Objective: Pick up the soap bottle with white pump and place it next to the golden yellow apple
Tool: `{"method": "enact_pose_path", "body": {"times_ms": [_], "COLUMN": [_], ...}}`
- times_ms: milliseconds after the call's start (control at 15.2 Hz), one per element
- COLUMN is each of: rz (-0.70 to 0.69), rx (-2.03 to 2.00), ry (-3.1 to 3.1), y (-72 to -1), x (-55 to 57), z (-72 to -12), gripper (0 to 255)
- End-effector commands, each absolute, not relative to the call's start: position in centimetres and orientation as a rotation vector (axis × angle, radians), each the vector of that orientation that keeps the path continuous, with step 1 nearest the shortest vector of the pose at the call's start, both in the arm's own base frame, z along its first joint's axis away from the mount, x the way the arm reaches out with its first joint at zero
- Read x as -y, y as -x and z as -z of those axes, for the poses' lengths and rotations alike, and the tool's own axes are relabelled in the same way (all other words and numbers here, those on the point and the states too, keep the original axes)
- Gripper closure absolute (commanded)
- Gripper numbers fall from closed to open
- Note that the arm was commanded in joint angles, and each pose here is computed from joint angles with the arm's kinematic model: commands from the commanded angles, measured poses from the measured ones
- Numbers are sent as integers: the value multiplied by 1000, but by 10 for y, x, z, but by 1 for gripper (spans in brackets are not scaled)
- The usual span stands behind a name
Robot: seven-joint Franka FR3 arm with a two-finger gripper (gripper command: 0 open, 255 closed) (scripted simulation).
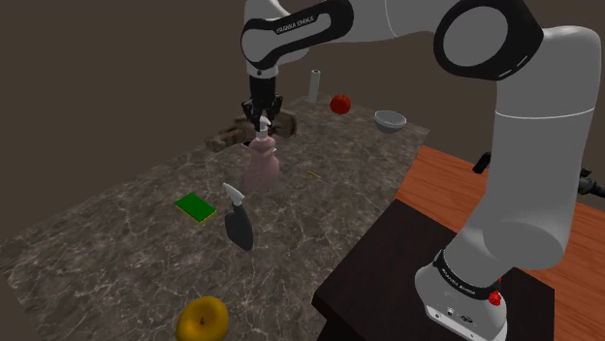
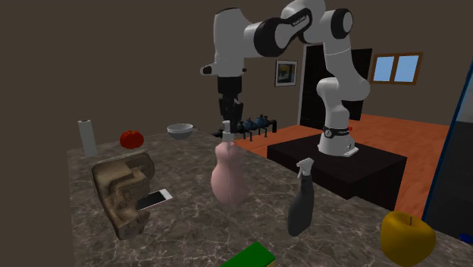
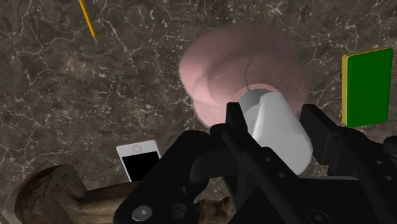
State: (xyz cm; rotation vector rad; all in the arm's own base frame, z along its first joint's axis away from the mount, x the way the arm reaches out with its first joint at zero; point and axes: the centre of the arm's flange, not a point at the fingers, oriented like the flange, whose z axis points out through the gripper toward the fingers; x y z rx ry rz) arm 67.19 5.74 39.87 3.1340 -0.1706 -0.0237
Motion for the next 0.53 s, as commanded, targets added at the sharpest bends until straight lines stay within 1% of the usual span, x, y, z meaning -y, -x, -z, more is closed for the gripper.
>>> {"method": "enact_pose_path", "body": {"times_ms": [0,462], "rz": [22,22], "rx": [171,171], "ry": [-3134,-3134], "y": [-672,-672], "x": [-59,-59], "z": [-410,-447], "gripper": [255,255]}}
